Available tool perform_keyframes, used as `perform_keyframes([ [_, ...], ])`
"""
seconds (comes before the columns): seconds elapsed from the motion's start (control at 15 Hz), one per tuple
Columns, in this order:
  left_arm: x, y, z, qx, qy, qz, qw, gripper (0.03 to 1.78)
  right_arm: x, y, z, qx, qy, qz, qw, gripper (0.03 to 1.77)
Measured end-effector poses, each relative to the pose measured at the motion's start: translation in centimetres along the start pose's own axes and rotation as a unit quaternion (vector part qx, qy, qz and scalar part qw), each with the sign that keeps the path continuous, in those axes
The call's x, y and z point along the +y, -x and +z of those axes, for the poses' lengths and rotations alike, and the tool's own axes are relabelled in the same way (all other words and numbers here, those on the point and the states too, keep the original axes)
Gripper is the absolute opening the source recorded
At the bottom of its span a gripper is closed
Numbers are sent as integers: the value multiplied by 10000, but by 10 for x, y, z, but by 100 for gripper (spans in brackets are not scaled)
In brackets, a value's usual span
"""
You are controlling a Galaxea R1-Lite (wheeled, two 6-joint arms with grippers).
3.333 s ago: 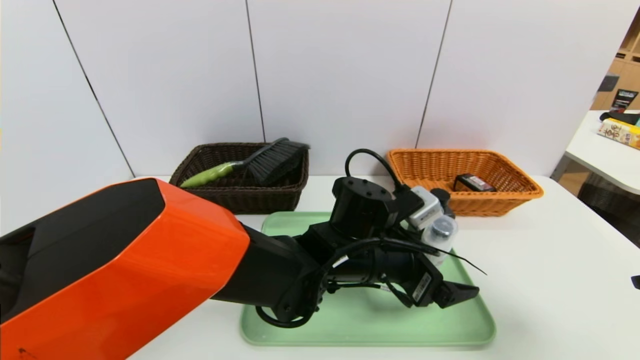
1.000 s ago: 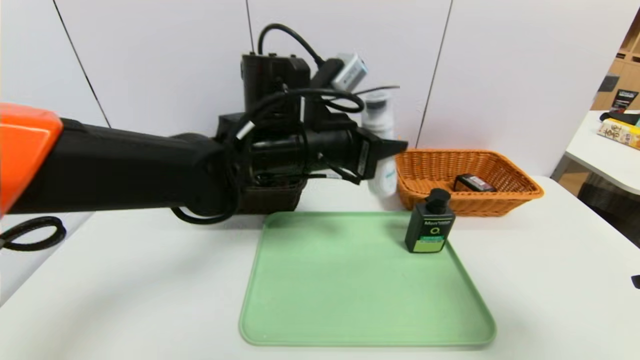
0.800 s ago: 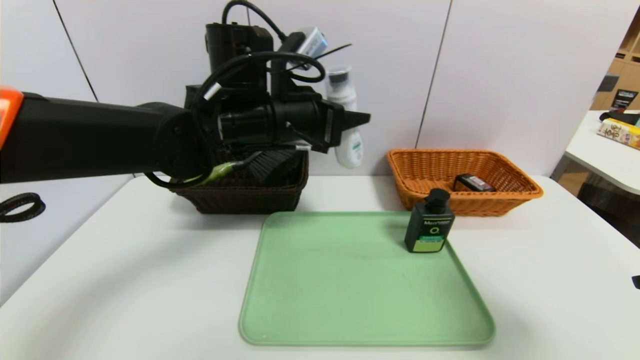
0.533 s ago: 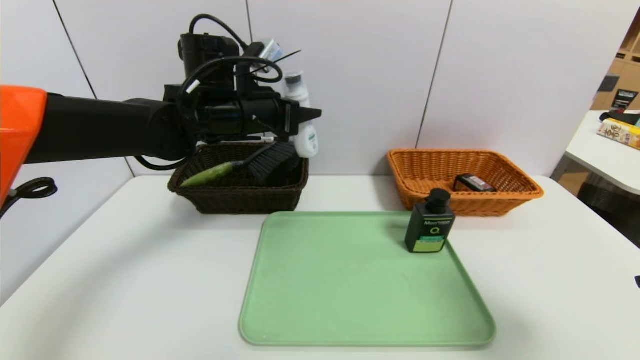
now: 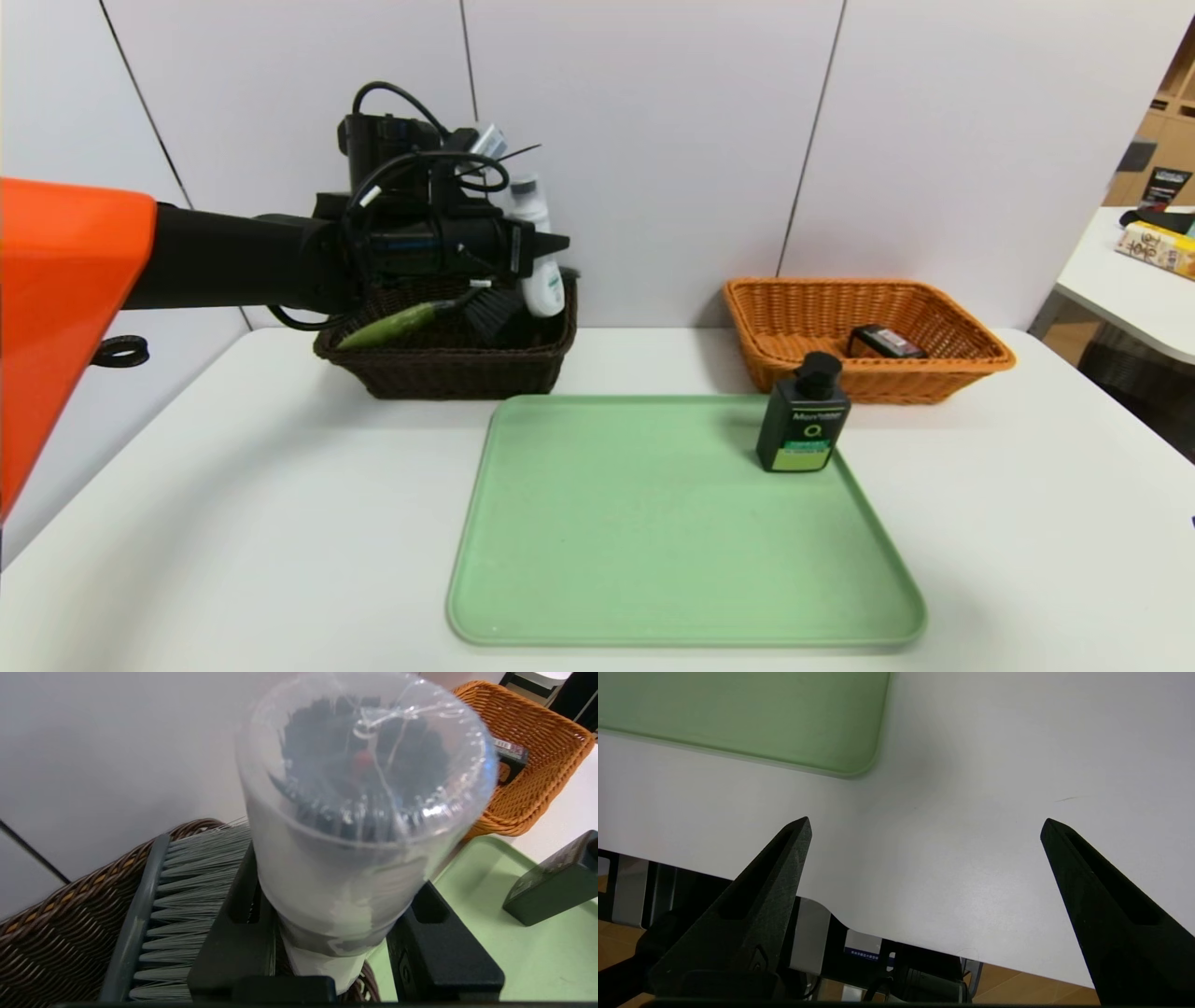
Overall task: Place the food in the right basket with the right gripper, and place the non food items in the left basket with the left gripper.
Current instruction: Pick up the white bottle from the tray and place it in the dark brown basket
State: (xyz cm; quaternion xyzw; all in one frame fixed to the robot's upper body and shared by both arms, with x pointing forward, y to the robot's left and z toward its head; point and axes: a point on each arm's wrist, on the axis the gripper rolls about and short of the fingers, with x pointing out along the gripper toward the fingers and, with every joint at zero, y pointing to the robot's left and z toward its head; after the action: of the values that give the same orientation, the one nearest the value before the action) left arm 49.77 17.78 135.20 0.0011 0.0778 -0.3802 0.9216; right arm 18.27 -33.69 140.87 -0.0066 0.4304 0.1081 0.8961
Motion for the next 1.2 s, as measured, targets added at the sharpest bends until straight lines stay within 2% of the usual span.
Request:
perform_keyframes([
  [0.47, 13, -4, -25, 313, 69, 109, 9994, 65, 0, -1, 1, 32, -8, 8, 10000, 170],
  [0.87, 18, -7, -39, 199, 18, 129, 9997, 65, 0, -1, 1, 26, -8, 0, 10000, 170],
  [1.2, 18, -7, -41, 220, 26, 133, 9997, 112, 0, -1, 0, 25, -8, 7, 10000, 170],
])
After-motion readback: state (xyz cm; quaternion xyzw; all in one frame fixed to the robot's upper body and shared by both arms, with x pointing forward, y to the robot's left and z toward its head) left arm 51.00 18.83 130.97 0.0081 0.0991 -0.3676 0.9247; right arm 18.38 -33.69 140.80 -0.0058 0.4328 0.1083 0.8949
